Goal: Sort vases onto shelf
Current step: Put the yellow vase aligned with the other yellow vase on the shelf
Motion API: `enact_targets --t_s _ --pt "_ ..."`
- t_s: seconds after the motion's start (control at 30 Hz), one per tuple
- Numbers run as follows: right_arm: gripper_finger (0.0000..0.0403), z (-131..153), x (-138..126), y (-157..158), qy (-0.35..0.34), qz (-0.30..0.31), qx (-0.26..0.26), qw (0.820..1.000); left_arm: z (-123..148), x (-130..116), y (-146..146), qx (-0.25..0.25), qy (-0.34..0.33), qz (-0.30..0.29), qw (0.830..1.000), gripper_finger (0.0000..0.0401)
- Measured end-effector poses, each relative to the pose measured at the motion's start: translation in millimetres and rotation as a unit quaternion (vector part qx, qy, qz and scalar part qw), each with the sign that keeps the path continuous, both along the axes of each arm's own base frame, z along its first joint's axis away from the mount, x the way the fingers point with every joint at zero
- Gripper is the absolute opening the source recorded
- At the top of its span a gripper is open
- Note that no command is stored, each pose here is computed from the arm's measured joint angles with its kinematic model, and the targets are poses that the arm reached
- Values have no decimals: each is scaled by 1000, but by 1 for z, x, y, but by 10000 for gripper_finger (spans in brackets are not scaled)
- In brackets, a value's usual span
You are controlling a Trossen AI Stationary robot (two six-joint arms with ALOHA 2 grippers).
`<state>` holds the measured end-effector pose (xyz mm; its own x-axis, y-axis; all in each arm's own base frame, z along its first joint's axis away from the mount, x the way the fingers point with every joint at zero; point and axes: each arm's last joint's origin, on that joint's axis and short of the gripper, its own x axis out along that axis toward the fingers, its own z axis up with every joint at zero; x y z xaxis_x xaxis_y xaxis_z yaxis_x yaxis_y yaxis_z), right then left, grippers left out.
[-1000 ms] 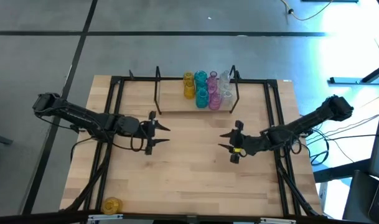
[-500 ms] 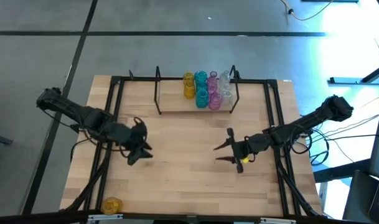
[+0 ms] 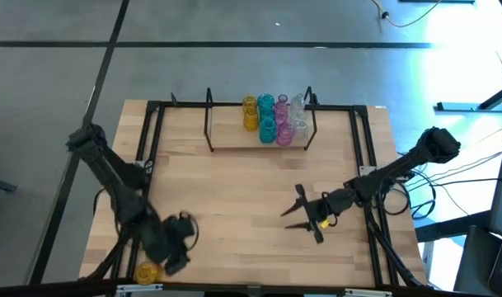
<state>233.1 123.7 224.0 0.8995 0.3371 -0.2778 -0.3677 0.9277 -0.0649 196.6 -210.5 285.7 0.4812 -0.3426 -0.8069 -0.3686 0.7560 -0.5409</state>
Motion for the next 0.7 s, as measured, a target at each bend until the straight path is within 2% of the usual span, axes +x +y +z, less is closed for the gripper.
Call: enact_targets --t_s 0.2,0.33,0.43,0.53,0.7 --pt "167 -13 1 24 -5 5 11 1000 -38 -25 -52 -5 103 42 994 197" --pt "167 -20 3 31 -9 -13 5 1000 -55 -42 -71 -5 149 52 988 197" --pt "167 -22 5 30 -8 -23 1 1000 -53 -49 -72 -15 171 58 983 197" --pt "167 -22 6 27 -11 -39 -2 999 -43 -51 -68 -37 175 79 981 197" --pt "167 -25 5 27 3 -39 -10 999 -29 -61 -72 -42 198 124 971 197"
